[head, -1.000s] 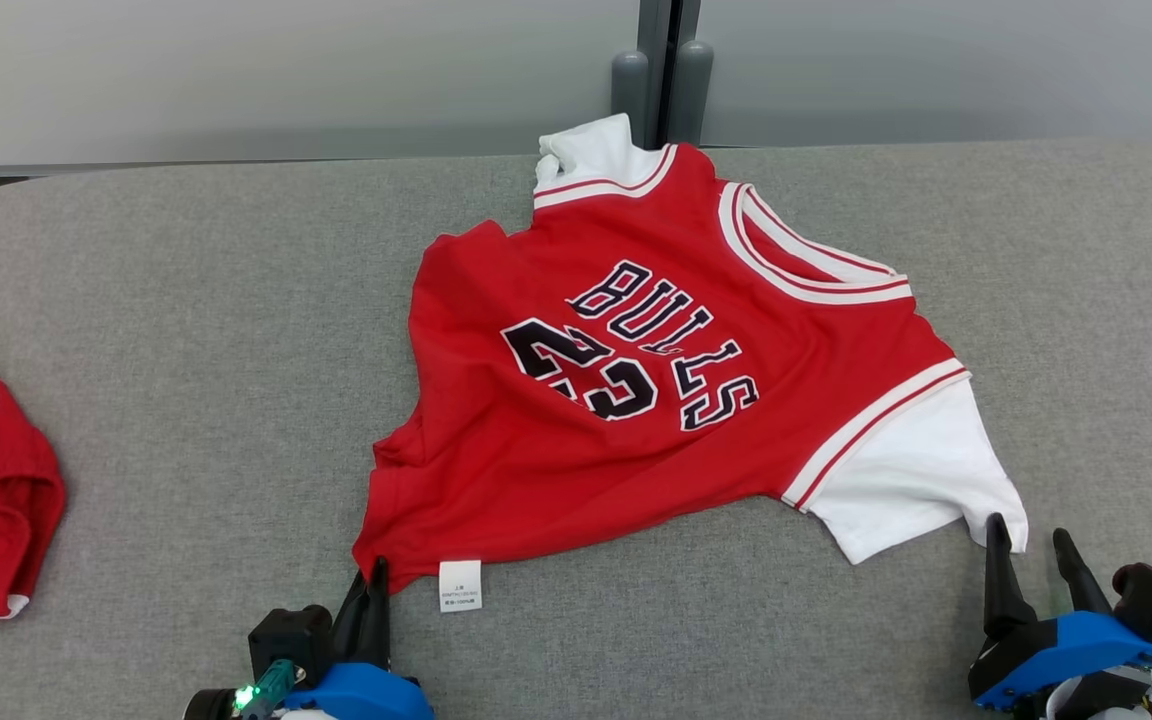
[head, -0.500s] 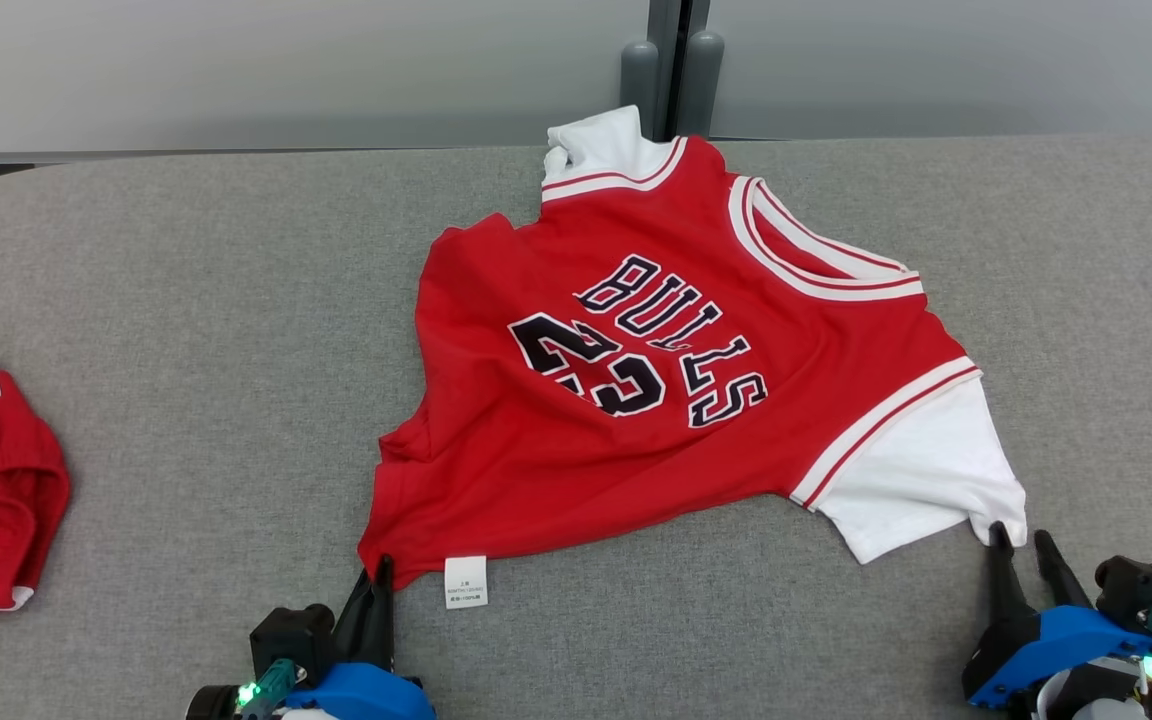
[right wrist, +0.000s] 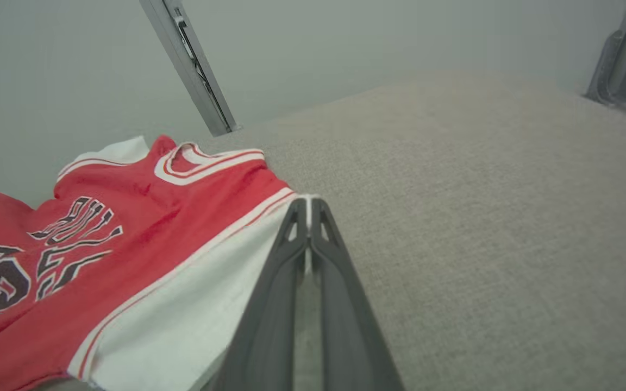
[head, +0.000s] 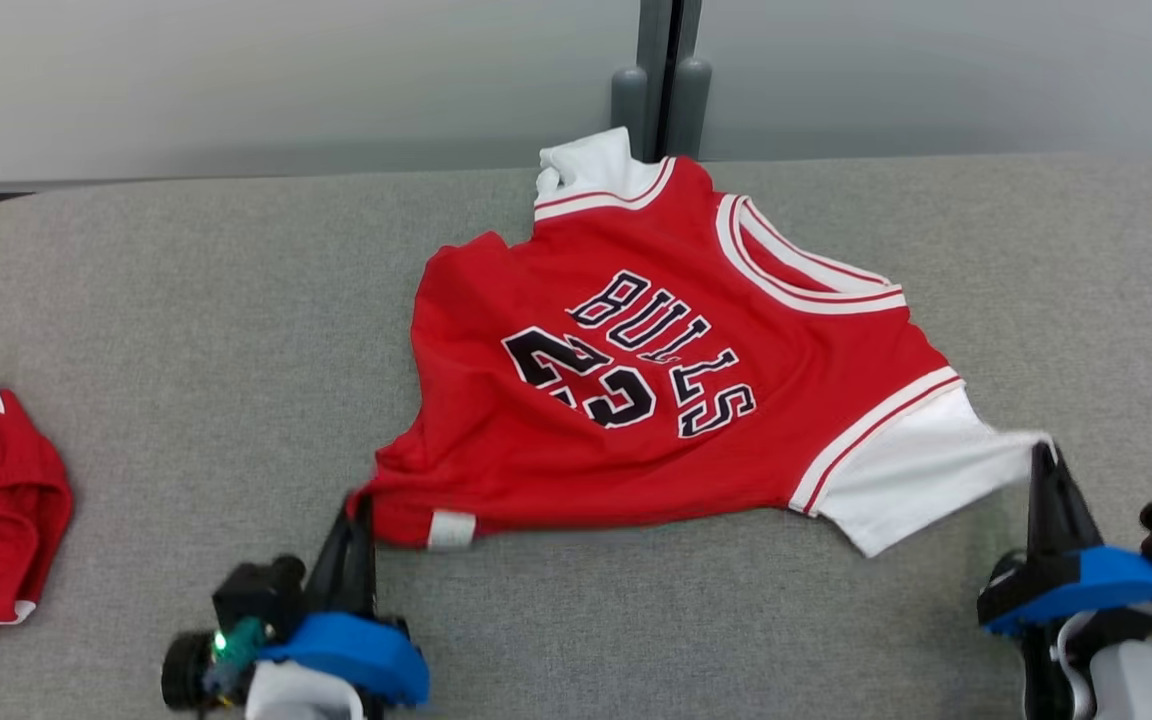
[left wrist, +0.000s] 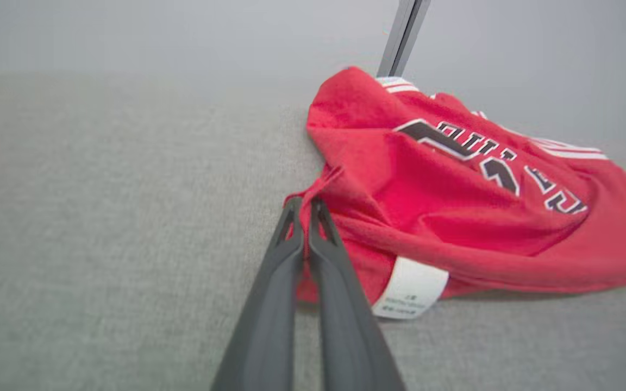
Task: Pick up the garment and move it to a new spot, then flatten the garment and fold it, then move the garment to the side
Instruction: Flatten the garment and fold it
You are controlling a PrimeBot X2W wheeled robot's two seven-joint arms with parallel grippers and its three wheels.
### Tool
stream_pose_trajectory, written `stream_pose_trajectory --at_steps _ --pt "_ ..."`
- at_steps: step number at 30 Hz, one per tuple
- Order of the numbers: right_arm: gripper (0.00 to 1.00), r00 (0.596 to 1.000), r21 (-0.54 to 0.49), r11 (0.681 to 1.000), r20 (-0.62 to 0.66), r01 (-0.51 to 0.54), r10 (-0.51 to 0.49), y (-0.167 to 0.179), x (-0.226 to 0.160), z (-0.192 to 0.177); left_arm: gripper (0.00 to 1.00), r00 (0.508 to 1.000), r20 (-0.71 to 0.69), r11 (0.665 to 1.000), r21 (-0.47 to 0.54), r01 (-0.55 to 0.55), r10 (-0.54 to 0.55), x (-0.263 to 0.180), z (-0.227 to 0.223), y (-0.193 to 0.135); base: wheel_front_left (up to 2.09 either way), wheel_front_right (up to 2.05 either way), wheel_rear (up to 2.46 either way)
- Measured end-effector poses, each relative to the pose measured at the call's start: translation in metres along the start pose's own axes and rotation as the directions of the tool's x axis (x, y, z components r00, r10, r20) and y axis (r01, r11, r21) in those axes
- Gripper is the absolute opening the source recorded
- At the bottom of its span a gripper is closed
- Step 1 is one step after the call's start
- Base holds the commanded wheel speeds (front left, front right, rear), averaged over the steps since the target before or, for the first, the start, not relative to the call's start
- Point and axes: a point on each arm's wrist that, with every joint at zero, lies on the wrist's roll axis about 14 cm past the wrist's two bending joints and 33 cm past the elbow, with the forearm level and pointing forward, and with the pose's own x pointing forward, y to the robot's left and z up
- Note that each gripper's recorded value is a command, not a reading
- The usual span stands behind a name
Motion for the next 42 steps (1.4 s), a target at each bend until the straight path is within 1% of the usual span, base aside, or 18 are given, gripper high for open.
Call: stream_pose_trajectory --at_steps 2,4,7,10,14,17,19,21,24,25,27,29,31,34,35,37,38,42 --pt "0.00 0.996 0.026 0.999 0.090 -0.027 0.025 0.009 0.003 0.030 0.00 0.996 0.093 1.000 0.007 0.012 -0.012 0.007 0.032 -0.003 0.00 0.00 0.00" --pt "0.00 0.979 0.044 0.997 0.194 -0.064 0.054 0.021 0.005 0.065 0.00 0.981 0.190 0.999 0.031 0.030 -0.035 0.012 0.066 -0.008 0.00 0.00 0.00" --pt "0.00 0.931 0.052 0.991 0.351 -0.124 0.098 0.038 0.003 0.122 0.00 0.938 0.340 0.997 0.074 0.039 -0.062 0.013 0.122 -0.011 0.00 0.00 0.00" --pt "0.00 0.853 0.050 0.981 0.503 -0.188 0.138 0.054 -0.007 0.182 0.00 0.874 0.475 0.989 0.141 0.040 -0.103 0.009 0.179 -0.014 0.00 0.00 0.00" --pt "0.00 0.723 0.024 0.965 0.667 -0.260 0.179 0.067 -0.029 0.258 0.00 0.771 0.619 0.977 0.213 0.015 -0.147 -0.002 0.250 -0.016 0.00 0.00 0.00" --pt "0.00 0.622 -0.027 0.956 0.754 -0.294 0.212 0.075 -0.045 0.307 0.00 0.698 0.695 0.967 0.256 -0.013 -0.175 -0.010 0.296 -0.018 0.00 0.00 0.00" --pt "0.00 0.571 -0.075 0.950 0.784 -0.304 0.245 0.084 -0.049 0.330 0.00 0.677 0.712 0.957 0.286 -0.036 -0.187 -0.008 0.314 -0.017 0.00 0.00 0.00" --pt "0.00 0.538 -0.118 0.944 0.797 -0.307 0.274 0.092 -0.048 0.347 0.00 0.664 0.723 0.951 0.303 -0.057 -0.190 -0.003 0.332 -0.015 0.00 0.00 0.00" --pt "0.00 0.538 -0.176 0.941 0.783 -0.290 0.313 0.103 -0.030 0.355 0.00 0.655 0.730 0.947 0.314 -0.067 -0.195 0.011 0.353 -0.019 0.00 0.00 0.00" --pt "0.00 0.542 -0.197 0.940 0.776 -0.278 0.324 0.106 -0.021 0.358 0.00 0.662 0.724 0.945 0.320 -0.071 -0.195 0.020 0.357 -0.020 0.00 0.00 0.00" --pt "0.00 0.560 -0.208 0.942 0.762 -0.263 0.324 0.108 0.000 0.360 0.00 0.669 0.714 0.941 0.332 -0.068 -0.204 0.038 0.362 -0.024 0.00 0.00 0.00" --pt "0.00 0.571 -0.243 0.940 0.748 -0.238 0.338 0.115 0.022 0.363 0.00 0.693 0.694 0.943 0.327 -0.063 -0.194 0.063 0.361 -0.024 0.00 0.00 0.00" --pt "0.00 0.586 -0.250 0.944 0.741 -0.214 0.329 0.117 0.045 0.367 0.00 0.711 0.679 0.941 0.331 -0.075 -0.182 0.087 0.359 -0.021 0.00 0.00 0.00" --pt "0.00 0.603 -0.240 0.955 0.741 -0.175 0.297 0.116 0.075 0.373 0.00 0.696 0.702 0.944 0.312 -0.111 -0.150 0.111 0.368 -0.011 0.00 0.00 0.00" --pt "0.00 0.601 -0.240 0.956 0.743 -0.170 0.294 0.118 0.082 0.375 0.00 0.693 0.708 0.945 0.303 -0.126 -0.134 0.118 0.369 -0.007 0.00 0.00 0.00" --pt "0.00 0.584 -0.228 0.960 0.761 -0.164 0.281 0.122 0.091 0.381 0.00 0.697 0.708 0.945 0.292 -0.146 -0.111 0.130 0.368 0.003 0.00 0.00 0.00" --pt "0.00 0.576 -0.232 0.959 0.767 -0.161 0.282 0.125 0.094 0.382 0.00 0.706 0.702 0.945 0.288 -0.155 -0.098 0.136 0.365 0.008 0.00 0.00 0.00" --pt "0.00 0.578 -0.194 0.969 0.778 -0.150 0.245 0.115 0.106 0.374 0.00 0.752 0.656 0.946 0.281 -0.161 -0.067 0.159 0.343 0.024 0.00 0.00 0.00"
